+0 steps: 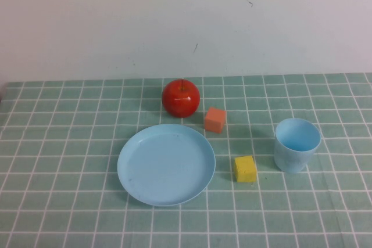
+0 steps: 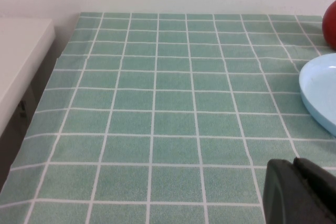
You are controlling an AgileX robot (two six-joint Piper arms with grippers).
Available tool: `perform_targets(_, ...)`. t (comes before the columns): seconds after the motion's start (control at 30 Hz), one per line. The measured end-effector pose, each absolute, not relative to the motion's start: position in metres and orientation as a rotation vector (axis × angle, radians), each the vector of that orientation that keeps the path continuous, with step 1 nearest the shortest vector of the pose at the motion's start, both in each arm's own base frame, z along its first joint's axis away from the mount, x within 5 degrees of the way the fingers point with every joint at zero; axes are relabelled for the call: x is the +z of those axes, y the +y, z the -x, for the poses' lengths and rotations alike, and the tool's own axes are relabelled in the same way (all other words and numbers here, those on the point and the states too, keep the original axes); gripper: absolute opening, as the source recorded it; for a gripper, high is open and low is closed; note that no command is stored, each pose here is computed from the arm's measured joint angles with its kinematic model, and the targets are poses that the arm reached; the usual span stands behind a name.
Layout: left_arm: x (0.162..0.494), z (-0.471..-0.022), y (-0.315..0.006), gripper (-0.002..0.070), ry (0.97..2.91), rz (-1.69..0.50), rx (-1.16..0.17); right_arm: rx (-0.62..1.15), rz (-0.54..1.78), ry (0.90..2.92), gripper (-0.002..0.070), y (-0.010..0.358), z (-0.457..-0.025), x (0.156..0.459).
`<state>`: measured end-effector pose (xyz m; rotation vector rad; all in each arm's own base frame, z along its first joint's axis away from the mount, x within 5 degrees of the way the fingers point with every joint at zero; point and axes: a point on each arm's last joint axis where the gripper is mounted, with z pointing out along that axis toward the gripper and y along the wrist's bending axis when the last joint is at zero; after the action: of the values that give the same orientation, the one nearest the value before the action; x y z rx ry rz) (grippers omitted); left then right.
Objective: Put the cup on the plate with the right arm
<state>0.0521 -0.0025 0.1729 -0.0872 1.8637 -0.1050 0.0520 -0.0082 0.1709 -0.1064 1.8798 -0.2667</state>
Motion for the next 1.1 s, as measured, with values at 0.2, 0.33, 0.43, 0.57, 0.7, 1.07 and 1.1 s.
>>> perform_targets(0.2,0.173,-0.052,-0.003,-0.0003,1.864,0.087,-0.105,-0.281,0.107,1.642,-0.0003,-0.007,-0.056,0.192)
perform_targets(0.33,0.173,-0.052,-0.003,-0.0003,1.864,0.087,-0.105,-0.293,0.108,1.385,-0.0003,-0.005,-0.055,0.215)
perform_targets(0.43,0.173,-0.052,-0.003,-0.0003,1.864,0.087,-0.105,-0.305,0.112,1.205,-0.0003,-0.003,-0.051,0.230)
perform_targets(0.57,0.173,-0.052,-0.003,-0.0003,1.864,0.087,-0.105,-0.295,0.103,1.011,-0.0003,-0.001,-0.043,0.246)
perform_targets(0.7,0.173,-0.052,-0.003,-0.0003,1.864,0.087,-0.105,-0.235,0.079,0.882,-0.0003,0.001,-0.036,0.255)
perform_targets(1.07,0.173,-0.052,-0.003,-0.0003,1.864,0.087,-0.105,-0.034,-0.001,0.789,-0.0003,0.002,-0.031,0.262)
perform_targets(1.1,0.173,-0.052,-0.003,-0.0003,1.864,0.087,-0.105,-0.039,0.001,0.793,-0.0003,0.002,-0.031,0.262)
